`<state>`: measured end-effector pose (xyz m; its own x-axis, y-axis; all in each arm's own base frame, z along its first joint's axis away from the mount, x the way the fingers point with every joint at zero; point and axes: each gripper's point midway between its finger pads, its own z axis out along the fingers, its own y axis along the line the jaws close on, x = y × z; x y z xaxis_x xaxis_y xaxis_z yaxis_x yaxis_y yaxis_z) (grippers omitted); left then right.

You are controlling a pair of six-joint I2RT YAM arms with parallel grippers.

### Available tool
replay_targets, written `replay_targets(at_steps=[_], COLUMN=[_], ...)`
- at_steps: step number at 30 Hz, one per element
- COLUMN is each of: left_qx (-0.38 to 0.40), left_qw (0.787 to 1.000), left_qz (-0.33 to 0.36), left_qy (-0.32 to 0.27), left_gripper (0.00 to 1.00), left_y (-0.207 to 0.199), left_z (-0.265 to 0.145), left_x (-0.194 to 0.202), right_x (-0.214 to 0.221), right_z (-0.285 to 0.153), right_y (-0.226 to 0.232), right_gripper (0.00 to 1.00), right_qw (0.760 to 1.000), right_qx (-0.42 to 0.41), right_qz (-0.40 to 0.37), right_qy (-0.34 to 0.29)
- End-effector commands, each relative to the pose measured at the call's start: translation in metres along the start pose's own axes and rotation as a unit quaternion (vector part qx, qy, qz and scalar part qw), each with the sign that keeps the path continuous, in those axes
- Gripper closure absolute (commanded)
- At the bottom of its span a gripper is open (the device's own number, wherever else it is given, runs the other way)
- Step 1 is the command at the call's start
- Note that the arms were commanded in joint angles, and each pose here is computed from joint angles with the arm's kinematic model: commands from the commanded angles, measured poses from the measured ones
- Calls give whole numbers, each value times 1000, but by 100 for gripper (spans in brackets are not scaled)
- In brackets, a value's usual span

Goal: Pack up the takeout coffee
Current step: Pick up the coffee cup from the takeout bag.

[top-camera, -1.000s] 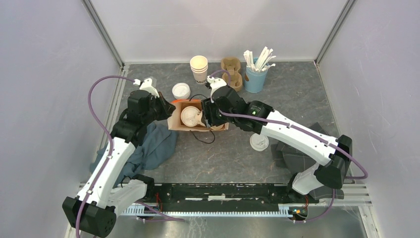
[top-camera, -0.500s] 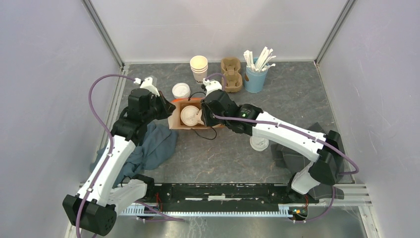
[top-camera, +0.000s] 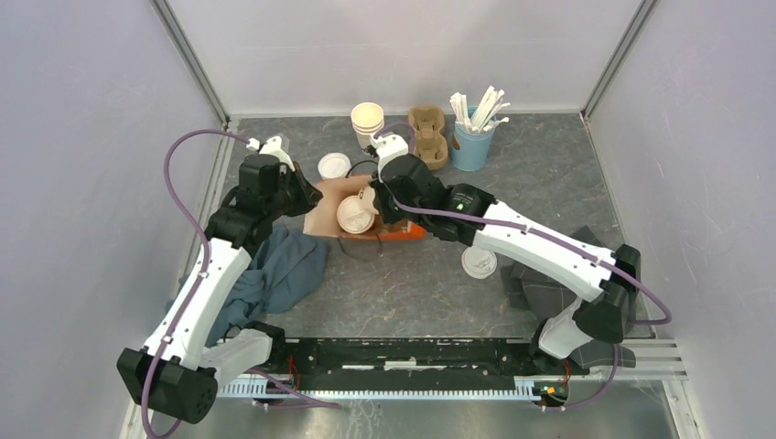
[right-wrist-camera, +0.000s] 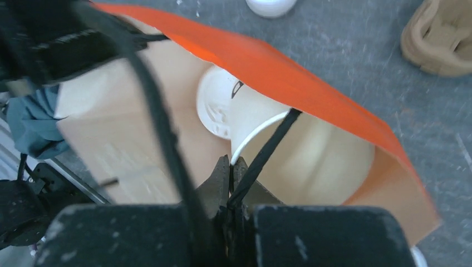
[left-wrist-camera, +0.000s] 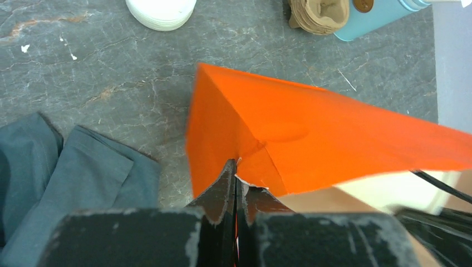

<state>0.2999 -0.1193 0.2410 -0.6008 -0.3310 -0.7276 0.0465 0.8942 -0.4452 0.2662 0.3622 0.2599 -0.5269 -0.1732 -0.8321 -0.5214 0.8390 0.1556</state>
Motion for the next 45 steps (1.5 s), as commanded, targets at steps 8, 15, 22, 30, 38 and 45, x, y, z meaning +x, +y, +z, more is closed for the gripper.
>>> replay_targets(at_steps=[8, 15, 22, 30, 38, 45], left_qx=[-28, 25, 68, 54, 6, 32], left_qw=[999, 998, 996, 997, 995, 995], left_qz=[-42, -53, -58, -63, -87, -80], left_qy=[-5, -13, -13, 8, 52, 50], left_gripper=[98, 98, 98, 97, 93, 81], left_y=[-6, -35, -50, -37, -25, -32], left_z=[3, 6, 4, -2, 1, 0], left_x=[-23, -44, -44, -21, -8, -7], right_x=[-114, -87, -69, -37, -16, -14], right_z=[-128, -88, -50, -23, -16, -15], right_y=[5, 19, 34, 25, 33, 30], right_gripper=[100, 100, 100, 100, 99, 89], right_qw=[975, 977, 981, 992, 988, 987], right_qx=[-82, -131, -149, -121, -142, -146], right_qz=[-100, -92, -72, -26, -52, -63], right_qy=[-183, -142, -103, -32, 24, 28])
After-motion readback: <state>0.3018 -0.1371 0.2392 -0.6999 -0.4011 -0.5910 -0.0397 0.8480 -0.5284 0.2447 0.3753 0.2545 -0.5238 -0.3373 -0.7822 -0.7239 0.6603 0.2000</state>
